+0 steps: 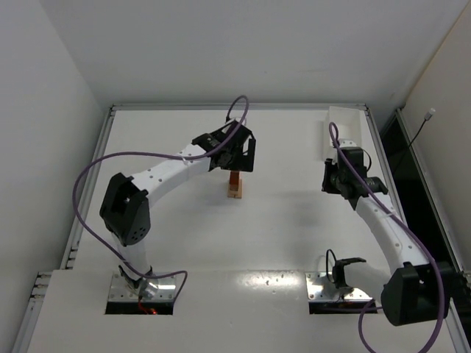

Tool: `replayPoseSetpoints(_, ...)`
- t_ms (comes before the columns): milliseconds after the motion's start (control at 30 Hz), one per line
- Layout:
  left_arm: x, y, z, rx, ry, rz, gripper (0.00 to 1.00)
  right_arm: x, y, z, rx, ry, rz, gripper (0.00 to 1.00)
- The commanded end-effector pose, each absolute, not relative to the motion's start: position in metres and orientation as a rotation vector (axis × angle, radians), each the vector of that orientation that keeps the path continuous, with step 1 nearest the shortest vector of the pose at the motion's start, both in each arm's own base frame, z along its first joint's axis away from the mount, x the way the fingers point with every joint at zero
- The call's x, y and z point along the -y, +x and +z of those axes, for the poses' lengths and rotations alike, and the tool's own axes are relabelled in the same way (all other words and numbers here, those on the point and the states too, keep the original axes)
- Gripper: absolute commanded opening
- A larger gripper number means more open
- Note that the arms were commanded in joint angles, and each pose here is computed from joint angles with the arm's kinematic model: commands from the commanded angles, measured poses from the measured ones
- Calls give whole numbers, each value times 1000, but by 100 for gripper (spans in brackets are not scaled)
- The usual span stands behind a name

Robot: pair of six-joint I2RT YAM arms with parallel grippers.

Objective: Build the wood block tower

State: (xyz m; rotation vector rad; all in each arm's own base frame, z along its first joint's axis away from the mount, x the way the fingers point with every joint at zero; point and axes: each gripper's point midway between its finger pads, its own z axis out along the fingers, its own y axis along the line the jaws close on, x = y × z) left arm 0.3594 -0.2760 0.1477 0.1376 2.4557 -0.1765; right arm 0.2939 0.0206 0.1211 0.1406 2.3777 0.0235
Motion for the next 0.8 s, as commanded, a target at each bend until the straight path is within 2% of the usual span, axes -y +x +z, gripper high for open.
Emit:
replayPoseSetpoints(0,270,384,292,-2061,125,-238,98,-18,296,123,-2335,7,-23,27)
replayPoseSetpoints(100,229,394,330,-1970,98,-144,100,-16,298,128,-2314,-115,-58,40)
replayPoseSetpoints(133,212,395,317,-2003,93,-85,100,-20,298,125,-2323,-158,-55,48)
replayPoseSetpoints(300,87,403,245,-2225,-83,140,100,-16,318,140,-2285,-275,-92,57)
replayPoseSetpoints(433,38,388,198,-2333,-123,264,100,-23,332,143,-2259,-342,-69,66)
replayPoseSetpoints(567,19,369,159,-2363,-149,299,100,-17,344,142,-2238,-317,-69,67)
replayPoseSetpoints(767,-5,363,141,-2371,-225,299,100,-14,347,134,-2262,-296,-53,69)
